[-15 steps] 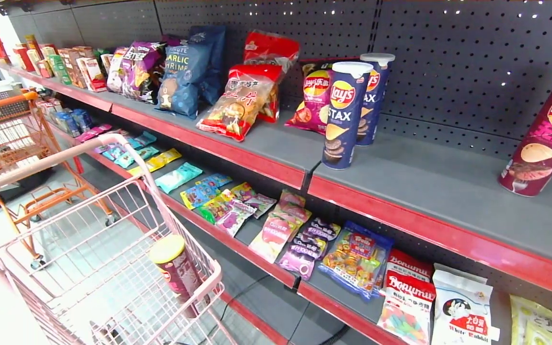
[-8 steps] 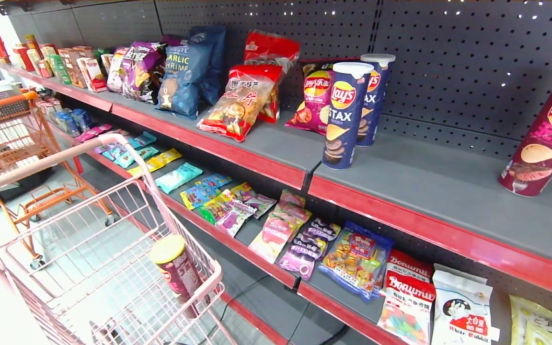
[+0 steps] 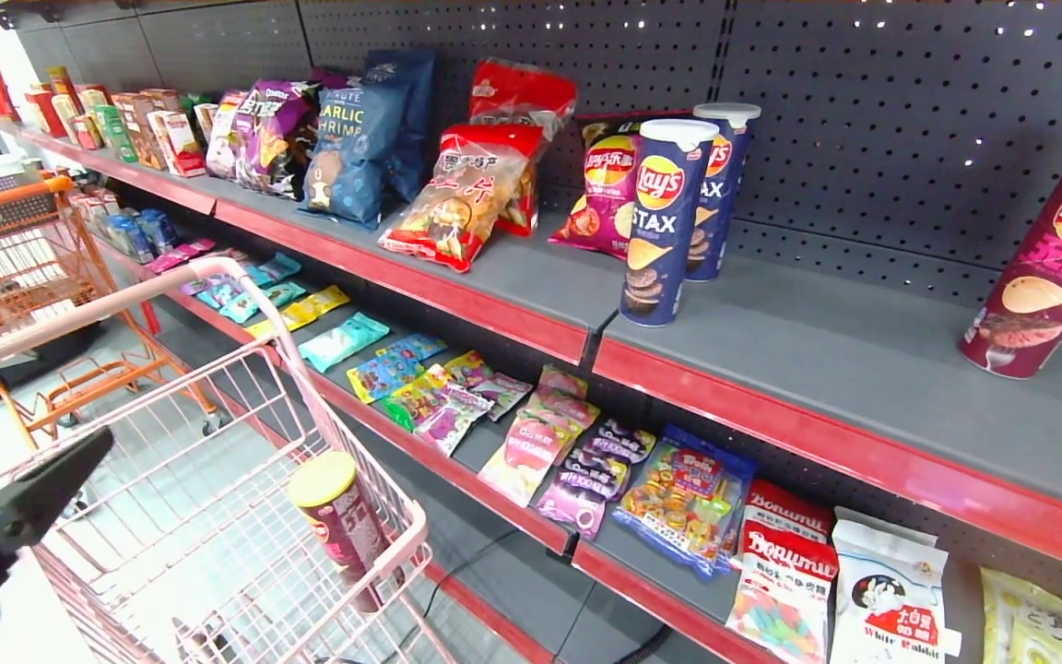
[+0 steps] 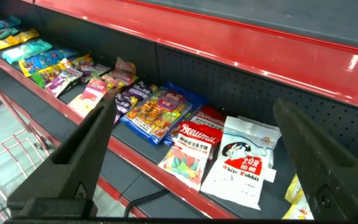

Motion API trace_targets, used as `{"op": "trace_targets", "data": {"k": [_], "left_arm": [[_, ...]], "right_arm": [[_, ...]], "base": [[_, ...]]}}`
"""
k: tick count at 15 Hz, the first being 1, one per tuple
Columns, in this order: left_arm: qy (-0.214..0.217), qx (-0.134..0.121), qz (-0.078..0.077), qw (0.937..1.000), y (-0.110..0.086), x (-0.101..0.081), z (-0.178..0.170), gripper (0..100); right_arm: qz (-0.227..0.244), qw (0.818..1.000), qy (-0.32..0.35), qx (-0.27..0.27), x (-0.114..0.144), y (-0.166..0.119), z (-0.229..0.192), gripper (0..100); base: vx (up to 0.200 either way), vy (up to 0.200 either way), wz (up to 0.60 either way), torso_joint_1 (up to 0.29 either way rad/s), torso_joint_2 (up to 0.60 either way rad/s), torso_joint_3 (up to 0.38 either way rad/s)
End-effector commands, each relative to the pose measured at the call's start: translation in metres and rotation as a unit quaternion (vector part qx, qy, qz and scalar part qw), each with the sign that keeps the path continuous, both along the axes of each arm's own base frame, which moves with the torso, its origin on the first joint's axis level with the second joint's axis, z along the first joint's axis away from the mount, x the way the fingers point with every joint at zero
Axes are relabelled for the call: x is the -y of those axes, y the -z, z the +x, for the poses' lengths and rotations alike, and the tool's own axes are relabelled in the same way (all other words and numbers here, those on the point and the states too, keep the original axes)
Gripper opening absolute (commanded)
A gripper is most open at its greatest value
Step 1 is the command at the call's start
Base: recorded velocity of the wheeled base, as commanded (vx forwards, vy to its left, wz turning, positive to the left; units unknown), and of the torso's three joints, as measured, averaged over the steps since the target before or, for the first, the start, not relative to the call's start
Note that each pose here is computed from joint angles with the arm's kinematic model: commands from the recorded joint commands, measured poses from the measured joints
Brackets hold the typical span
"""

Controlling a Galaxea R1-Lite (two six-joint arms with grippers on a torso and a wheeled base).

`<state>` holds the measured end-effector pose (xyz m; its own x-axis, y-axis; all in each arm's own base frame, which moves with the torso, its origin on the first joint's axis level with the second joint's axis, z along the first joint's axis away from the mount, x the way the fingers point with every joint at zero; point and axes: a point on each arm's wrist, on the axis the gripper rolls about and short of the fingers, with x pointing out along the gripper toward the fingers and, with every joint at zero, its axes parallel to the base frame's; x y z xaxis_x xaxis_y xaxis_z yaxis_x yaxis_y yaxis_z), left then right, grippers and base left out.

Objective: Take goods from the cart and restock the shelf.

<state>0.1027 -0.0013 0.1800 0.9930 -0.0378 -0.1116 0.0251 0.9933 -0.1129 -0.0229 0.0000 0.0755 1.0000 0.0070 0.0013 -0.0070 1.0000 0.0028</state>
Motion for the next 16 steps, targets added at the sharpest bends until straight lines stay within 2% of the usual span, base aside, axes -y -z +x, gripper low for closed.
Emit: {"op": "trace_targets", "data": {"k": [1, 3, 4, 5, 6, 7, 10, 12, 14, 16], "left_arm": [[0.032, -0.165, -0.018, 0.9855, 0.072, 0.001, 0.062, 100], [0.04, -0.212, -0.023, 0.9762, 0.088, 0.001, 0.072, 100], [0.04, -0.214, -0.023, 0.9759, 0.089, 0.001, 0.073, 100], [0.062, -0.222, -0.027, 0.9726, 0.097, 0.003, 0.081, 100], [0.081, -0.228, -0.02, 0.97, 0.1, 0.005, 0.083, 100], [0.106, -0.245, 0.005, 0.9638, 0.109, 0.006, 0.089, 100], [0.116, -0.263, 0.004, 0.9578, 0.119, 0.006, 0.101, 100], [0.124, -0.256, 0.004, 0.9585, 0.131, 0.006, 0.115, 100], [0.135, -0.247, 0.012, 0.9593, 0.143, 0.007, 0.125, 100], [0.145, -0.24, 0.01, 0.9599, 0.153, 0.007, 0.131, 100]], "right_arm": [[0.0, 1.0, 0.0, -0.001, 0.0, 0.0, 0.0, 100], [-0.001, 1.0, 0.0, -0.001, 0.0, 0.0, 0.0, 100], [-0.001, 1.0, 0.0, -0.001, 0.0, 0.0, 0.0, 100], [-0.001, 1.0, 0.0, -0.001, 0.0, 0.0, 0.0, 100], [-0.001, 1.0, 0.0, -0.001, 0.0, 0.0, 0.0, 100], [-0.001, 1.0, 0.0, -0.001, 0.0, 0.0, 0.0, 100], [-0.001, 1.0, 0.0, -0.001, 0.0, 0.0, 0.0, 100], [-0.001, 1.0, 0.0, -0.001, 0.0, 0.0, 0.0, 100], [-0.001, 1.0, 0.0, -0.001, 0.0, 0.0, 0.0, 100], [-0.001, 1.0, 0.0, -0.001, 0.0, 0.0, 0.0, 100]], "base": [[0.0, 0.0, 0.0, 0.0, 0.0, 0.0], [0.0, 0.0, 0.0, 0.0, 0.0, 0.0], [0.0, 0.0, 0.0, 0.0, 0.0, 0.0], [0.0, 0.0, 0.0, 0.0, 0.0, 0.0], [0.0, 0.0, 0.0, 0.0, 0.0, 0.0], [0.0, 0.0, 0.0, 0.0, 0.0, 0.0], [0.0, 0.0, 0.0, 0.0, 0.0, 0.0], [0.0, 0.0, 0.0, 0.0, 0.0, 0.0], [0.0, 0.0, 0.0, 0.0, 0.0, 0.0], [0.0, 0.0, 0.0, 0.0, 0.0, 0.0]]}}
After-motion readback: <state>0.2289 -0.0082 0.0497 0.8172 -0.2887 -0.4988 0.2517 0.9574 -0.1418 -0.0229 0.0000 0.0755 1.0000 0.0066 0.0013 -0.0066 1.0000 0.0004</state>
